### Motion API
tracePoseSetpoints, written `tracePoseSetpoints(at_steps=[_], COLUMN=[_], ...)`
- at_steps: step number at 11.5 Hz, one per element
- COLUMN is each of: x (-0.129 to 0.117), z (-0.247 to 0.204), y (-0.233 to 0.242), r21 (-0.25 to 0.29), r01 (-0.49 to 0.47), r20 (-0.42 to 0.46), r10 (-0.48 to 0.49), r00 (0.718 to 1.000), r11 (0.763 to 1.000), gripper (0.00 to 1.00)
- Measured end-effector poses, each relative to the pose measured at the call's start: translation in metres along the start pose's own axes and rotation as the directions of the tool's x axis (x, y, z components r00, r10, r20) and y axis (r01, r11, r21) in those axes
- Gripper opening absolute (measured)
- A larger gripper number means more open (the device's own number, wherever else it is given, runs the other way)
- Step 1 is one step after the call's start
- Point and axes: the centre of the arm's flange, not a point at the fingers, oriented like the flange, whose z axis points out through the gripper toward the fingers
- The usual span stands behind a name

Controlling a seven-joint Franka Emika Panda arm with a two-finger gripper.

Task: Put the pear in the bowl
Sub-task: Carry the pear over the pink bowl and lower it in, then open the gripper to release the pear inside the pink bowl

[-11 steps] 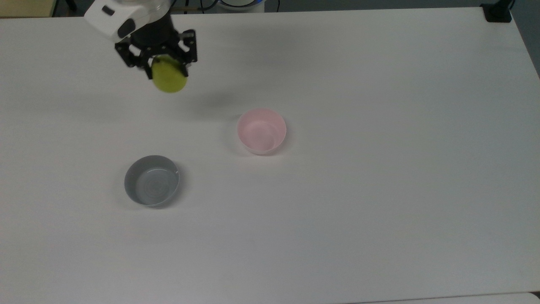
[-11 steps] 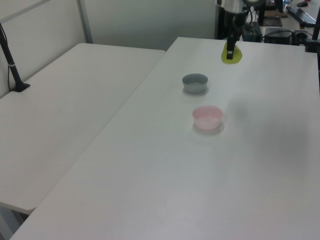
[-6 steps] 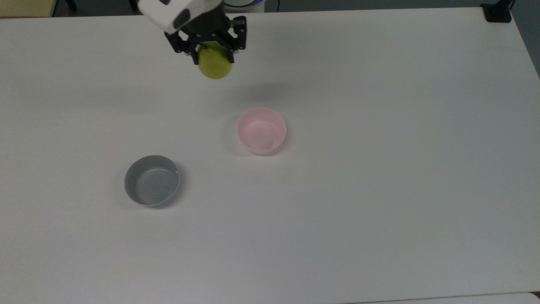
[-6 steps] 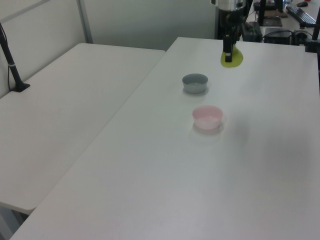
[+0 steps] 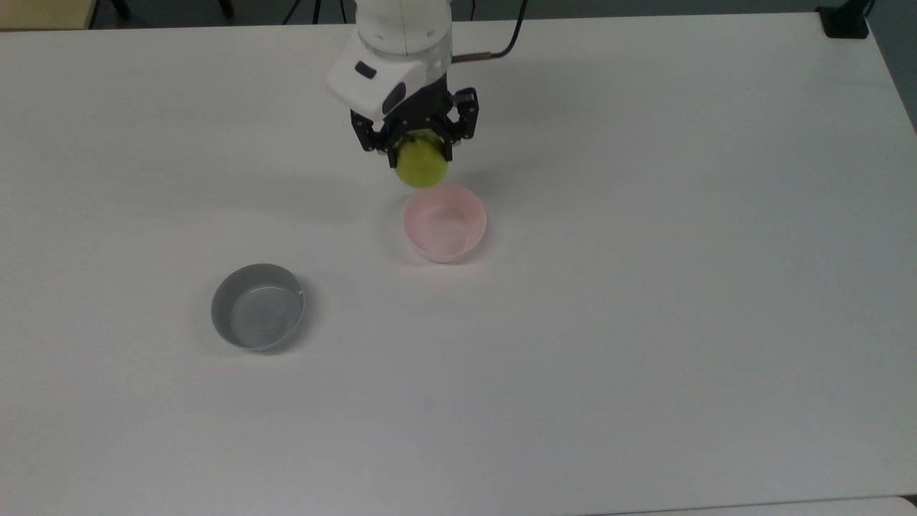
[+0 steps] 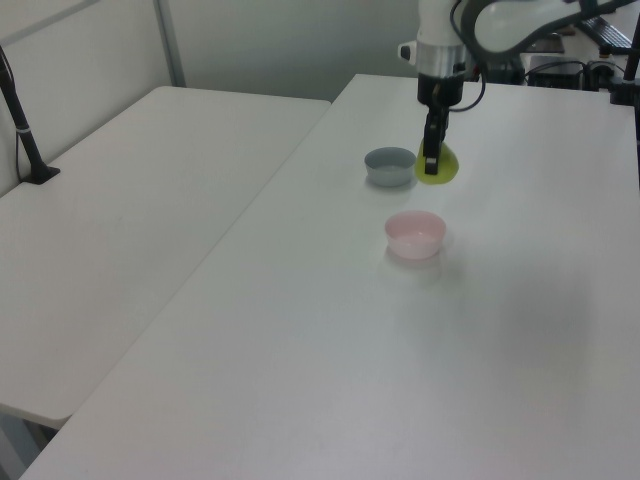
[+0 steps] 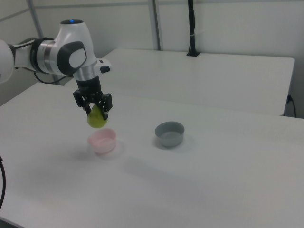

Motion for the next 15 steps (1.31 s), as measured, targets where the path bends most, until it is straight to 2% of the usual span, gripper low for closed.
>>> tracePoseSetpoints(at_steps=[4, 7, 15], x=[0.02, 0.025, 0.025], z=[0.051, 0.082, 0.113], y=[-0.015, -0.027, -0.028], r21=[0.013, 0.022, 0.009], r01=[0.013, -0.001, 0.009], r20=[-0.048, -0.081, -0.067], r10=[-0.012, 0.003, -0.009], r00=[0.999, 0.997, 0.998], r11=[1.0, 1.0, 1.0], gripper=[0.7, 0.7, 0.7])
